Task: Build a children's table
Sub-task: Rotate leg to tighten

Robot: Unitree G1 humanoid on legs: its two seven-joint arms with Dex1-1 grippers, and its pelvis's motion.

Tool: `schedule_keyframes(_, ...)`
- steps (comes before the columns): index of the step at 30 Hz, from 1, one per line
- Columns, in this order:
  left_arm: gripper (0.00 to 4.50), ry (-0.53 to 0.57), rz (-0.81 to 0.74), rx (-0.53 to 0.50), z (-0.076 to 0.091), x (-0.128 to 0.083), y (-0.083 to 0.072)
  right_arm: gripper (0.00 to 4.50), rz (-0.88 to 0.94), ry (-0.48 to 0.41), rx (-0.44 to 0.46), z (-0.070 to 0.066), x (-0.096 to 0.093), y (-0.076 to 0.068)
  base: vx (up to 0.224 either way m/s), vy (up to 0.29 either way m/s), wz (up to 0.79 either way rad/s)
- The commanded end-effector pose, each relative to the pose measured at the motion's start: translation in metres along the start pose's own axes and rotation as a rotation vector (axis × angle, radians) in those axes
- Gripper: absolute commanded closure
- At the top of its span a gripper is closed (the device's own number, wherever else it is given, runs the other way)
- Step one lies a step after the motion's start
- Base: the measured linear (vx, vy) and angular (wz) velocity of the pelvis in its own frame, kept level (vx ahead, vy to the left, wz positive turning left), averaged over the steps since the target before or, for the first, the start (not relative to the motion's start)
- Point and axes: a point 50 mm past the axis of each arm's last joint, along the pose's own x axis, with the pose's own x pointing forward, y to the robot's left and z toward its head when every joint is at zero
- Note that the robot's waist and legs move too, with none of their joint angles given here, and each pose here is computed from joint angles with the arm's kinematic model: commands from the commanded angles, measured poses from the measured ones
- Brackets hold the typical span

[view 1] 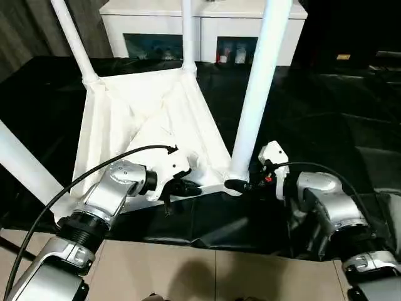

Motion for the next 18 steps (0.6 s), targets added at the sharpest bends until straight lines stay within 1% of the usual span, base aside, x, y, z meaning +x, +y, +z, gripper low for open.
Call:
schedule_keyframes(1, 4.50, -0.022, 0.047, -0.030, 0.003, 0.008, 0.001, 1.76, -0.172, -0.047, 0.079, -0.002, 0.008, -0.007, 0.000, 0.000, 0.00)
schedule_keyframes(2, 4.50, -0.031, 0.132, -0.054, 0.004, 0.016, 0.007, 1.76, -0.331, -0.073, 0.107, -0.001, 0.015, -0.013, 0.000, 0.000, 0.00)
schedule_keyframes(4, 4.50, -0.038, 0.252, -0.108, 0.007, 0.028, 0.015, 1.77, -0.579, -0.076, 0.171, -0.004, 0.023, -0.020, 0.000, 0.000, 0.00)
schedule_keyframes(5, 4.50, -0.038, 0.264, -0.117, 0.007, 0.030, 0.015, 1.77, -0.604, -0.074, 0.177, -0.004, 0.023, -0.020, 0.000, 0.000, 0.00)
schedule_keyframes(6, 4.50, -0.035, 0.333, -0.148, 0.010, 0.038, 0.019, 1.77, -0.685, -0.062, 0.214, -0.008, 0.029, -0.019, 0.000, 0.000, 0.00)
schedule_keyframes(7, 4.50, -0.038, 0.363, -0.165, 0.013, 0.044, 0.020, 1.77, -0.724, -0.061, 0.233, -0.009, 0.031, -0.018, 0.000, 0.000, 0.00)
schedule_keyframes(8, 4.50, -0.049, 0.413, -0.185, 0.019, 0.052, 0.022, 1.77, -0.772, -0.055, 0.278, -0.010, 0.038, -0.016, 0.000, 0.000, 0.00)
schedule_keyframes(9, 4.50, -0.050, 0.418, -0.186, 0.020, 0.053, 0.022, 1.77, -0.774, -0.054, 0.282, -0.010, 0.038, -0.015, 0.000, 0.000, 0.00)
schedule_keyframes(11, 4.50, -0.060, 0.447, -0.189, 0.027, 0.062, 0.021, 1.77, -0.793, -0.045, 0.311, -0.009, 0.048, -0.011, 0.000, 0.000, 0.00)
schedule_keyframes(13, 4.50, -0.072, 0.460, -0.179, 0.034, 0.068, 0.019, 1.77, -0.791, -0.044, 0.291, -0.004, 0.059, -0.005, 0.000, 0.000, 0.00)
schedule_keyframes(15, 4.50, -0.076, 0.456, -0.175, 0.036, 0.071, 0.019, 1.77, -0.788, -0.049, 0.283, -0.001, 0.063, -0.004, 0.000, 0.000, 0.00)
schedule_keyframes(16, 4.50, -0.088, 0.453, -0.166, 0.038, 0.072, 0.019, 1.77, -0.792, -0.070, 0.275, 0.004, 0.065, -0.003, 0.000, 0.000, 0.00)
schedule_keyframes(17, 4.50, -0.100, 0.439, -0.159, 0.040, 0.072, 0.019, 1.77, -0.775, -0.109, 0.253, 0.011, 0.067, -0.003, 0.000, 0.000, 0.00)
schedule_keyframes(18, 4.50, -0.100, 0.431, -0.143, 0.039, 0.069, 0.019, 1.21, -0.740, -0.143, 0.224, 0.017, 0.066, -0.003, 0.000, 0.000, 0.00)
